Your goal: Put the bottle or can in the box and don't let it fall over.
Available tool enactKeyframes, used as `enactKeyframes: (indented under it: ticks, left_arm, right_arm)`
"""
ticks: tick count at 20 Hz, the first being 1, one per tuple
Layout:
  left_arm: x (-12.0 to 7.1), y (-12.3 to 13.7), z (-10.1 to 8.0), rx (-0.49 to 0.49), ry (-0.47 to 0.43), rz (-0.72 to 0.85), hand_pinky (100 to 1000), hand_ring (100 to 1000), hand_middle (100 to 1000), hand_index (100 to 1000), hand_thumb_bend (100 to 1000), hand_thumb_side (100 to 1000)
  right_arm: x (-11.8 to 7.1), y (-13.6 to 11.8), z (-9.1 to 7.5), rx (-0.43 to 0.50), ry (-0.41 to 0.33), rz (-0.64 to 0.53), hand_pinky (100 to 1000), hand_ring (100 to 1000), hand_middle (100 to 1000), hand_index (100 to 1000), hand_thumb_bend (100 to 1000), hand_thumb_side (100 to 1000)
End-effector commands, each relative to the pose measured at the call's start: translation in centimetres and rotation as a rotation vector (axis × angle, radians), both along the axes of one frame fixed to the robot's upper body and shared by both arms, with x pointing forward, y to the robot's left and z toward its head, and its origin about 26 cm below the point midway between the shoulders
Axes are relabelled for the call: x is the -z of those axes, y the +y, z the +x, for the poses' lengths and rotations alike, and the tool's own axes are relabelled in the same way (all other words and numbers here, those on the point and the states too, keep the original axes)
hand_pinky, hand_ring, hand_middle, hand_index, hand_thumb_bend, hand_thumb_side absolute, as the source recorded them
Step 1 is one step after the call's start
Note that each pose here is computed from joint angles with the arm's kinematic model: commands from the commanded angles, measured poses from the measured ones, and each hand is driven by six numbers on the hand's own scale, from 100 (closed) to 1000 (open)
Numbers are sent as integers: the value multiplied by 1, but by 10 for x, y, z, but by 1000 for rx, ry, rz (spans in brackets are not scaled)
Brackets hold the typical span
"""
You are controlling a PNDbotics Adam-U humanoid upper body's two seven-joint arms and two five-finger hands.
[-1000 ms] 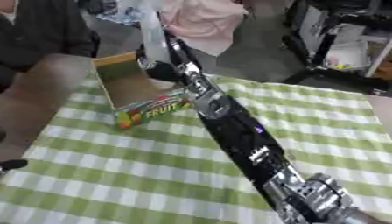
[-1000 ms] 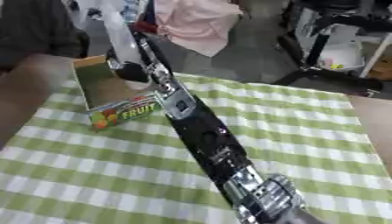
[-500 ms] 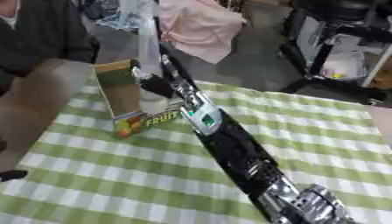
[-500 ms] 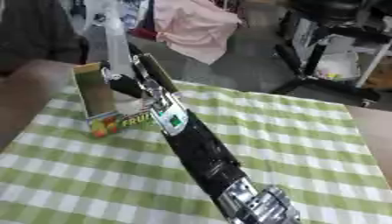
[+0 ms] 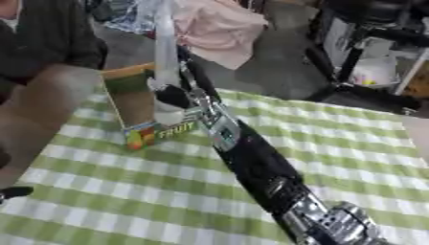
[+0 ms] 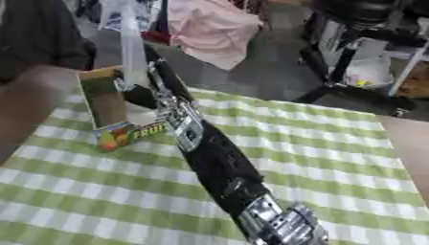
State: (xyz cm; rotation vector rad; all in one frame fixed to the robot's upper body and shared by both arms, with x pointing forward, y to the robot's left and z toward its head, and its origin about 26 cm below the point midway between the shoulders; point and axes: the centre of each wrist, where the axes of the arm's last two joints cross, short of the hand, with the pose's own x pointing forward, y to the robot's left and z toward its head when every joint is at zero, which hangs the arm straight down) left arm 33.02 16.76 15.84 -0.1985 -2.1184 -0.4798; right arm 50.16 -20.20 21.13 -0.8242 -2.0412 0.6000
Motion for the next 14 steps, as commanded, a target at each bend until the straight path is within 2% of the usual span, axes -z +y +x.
enactKeyframes:
  ticks: [1, 6, 14]
  left_arm:
    - [-10, -3, -2, 16, -36, -3, 702, 1000, 1000, 920, 303, 765]
    - [-9, -3, -2, 19, -34, -1, 702, 1000, 1000, 920, 302, 766]
    - [-9, -3, -2, 20, -35, -1, 702, 1000, 1000, 921, 305, 765]
  right_arm:
    - [-18, -12, 1, 120, -46, -40, 989, 943, 1000, 1000, 272, 529]
    - [-23, -11, 0, 216, -71, -48, 984, 961, 1000, 1000, 276, 569]
    - [-25, -11, 0, 223, -59, -22, 982, 960, 1000, 1000, 264, 568]
